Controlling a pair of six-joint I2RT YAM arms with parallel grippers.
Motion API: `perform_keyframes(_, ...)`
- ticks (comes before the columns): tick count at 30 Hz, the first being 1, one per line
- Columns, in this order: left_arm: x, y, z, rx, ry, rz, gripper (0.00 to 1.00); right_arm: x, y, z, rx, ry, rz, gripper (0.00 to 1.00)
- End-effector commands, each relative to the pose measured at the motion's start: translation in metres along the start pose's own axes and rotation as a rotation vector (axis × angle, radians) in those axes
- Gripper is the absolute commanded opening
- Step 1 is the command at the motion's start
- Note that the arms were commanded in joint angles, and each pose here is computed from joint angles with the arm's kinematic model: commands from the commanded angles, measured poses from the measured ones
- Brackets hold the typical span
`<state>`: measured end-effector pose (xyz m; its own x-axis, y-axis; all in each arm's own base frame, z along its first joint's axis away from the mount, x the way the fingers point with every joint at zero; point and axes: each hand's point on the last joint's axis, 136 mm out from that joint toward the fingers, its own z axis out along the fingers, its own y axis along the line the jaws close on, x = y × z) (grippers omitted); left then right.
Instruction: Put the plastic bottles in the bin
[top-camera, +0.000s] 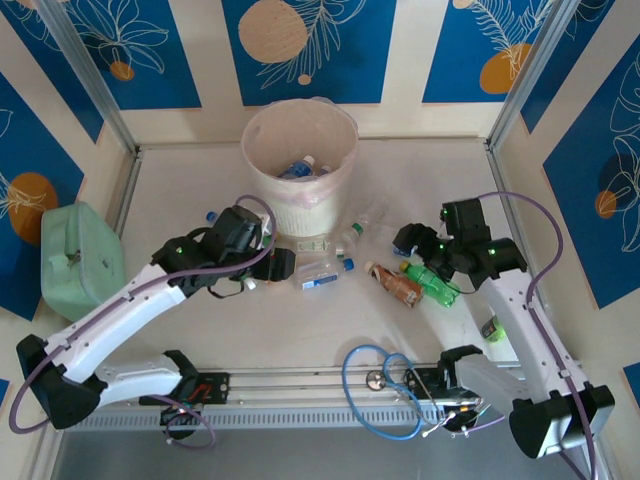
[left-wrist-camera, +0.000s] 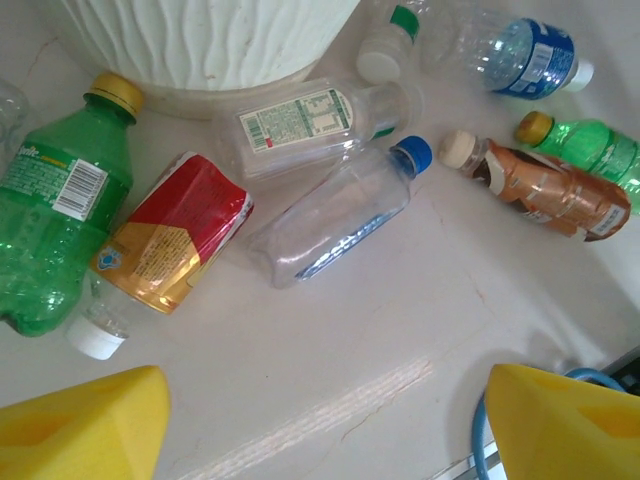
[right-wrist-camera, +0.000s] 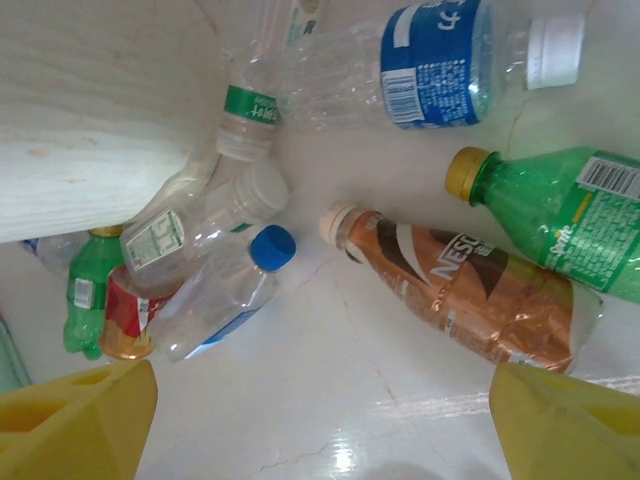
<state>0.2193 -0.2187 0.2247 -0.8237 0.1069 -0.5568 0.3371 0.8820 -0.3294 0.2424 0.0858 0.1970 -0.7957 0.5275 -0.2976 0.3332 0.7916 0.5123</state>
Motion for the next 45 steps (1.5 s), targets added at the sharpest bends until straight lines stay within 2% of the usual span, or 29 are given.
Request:
perform_keyframes(1, 0.002, -0.006, 0.006, 0.035, -0.006, -0.016, 0.82, -0.014, -0.003, -0.005, 0.035, -0.051, 0.013, 0.87)
perform_keyframes(7, 0.009, -0.001, 0.017, 0.007, 0.025, -0.027, 0.80, -0.029, -0.018, 0.020, 0.119, -0.051, 0.002, 0.86)
perform_keyframes(12, 0.014, 0.001, 0.020, 0.011, 0.031, -0.045, 0.81, -0.036, -0.039, 0.040, 0.171, 0.000, 0.033, 0.90)
perform_keyframes(18, 0.025, 0.006, 0.023, 0.007, 0.045, -0.060, 0.80, -0.013, -0.058, 0.047, 0.203, 0.064, 0.103, 0.92)
perform_keyframes(24, 0.033, 0.011, 0.024, 0.003, 0.054, -0.068, 0.80, 0.019, -0.044, 0.061, 0.142, 0.153, -0.033, 0.91)
perform_keyframes(29, 0.038, 0.012, 0.026, 0.010, 0.059, -0.082, 0.80, 0.029, -0.039, 0.073, 0.142, 0.229, -0.113, 0.90)
perform_keyframes(36, 0.039, 0.014, 0.026, 0.007, 0.057, -0.090, 0.80, 0.044, -0.042, 0.097, 0.263, 0.312, -0.203, 0.89)
perform_keyframes(39, 0.040, 0.014, 0.026, 0.003, 0.061, -0.089, 0.80, 0.045, -0.050, 0.101, 0.357, 0.296, -0.241, 0.89)
perform_keyframes(45, 0.040, 0.015, 0.027, -0.003, 0.064, -0.084, 0.80, 0.067, -0.048, 0.105, 0.422, 0.337, -0.333, 0.90)
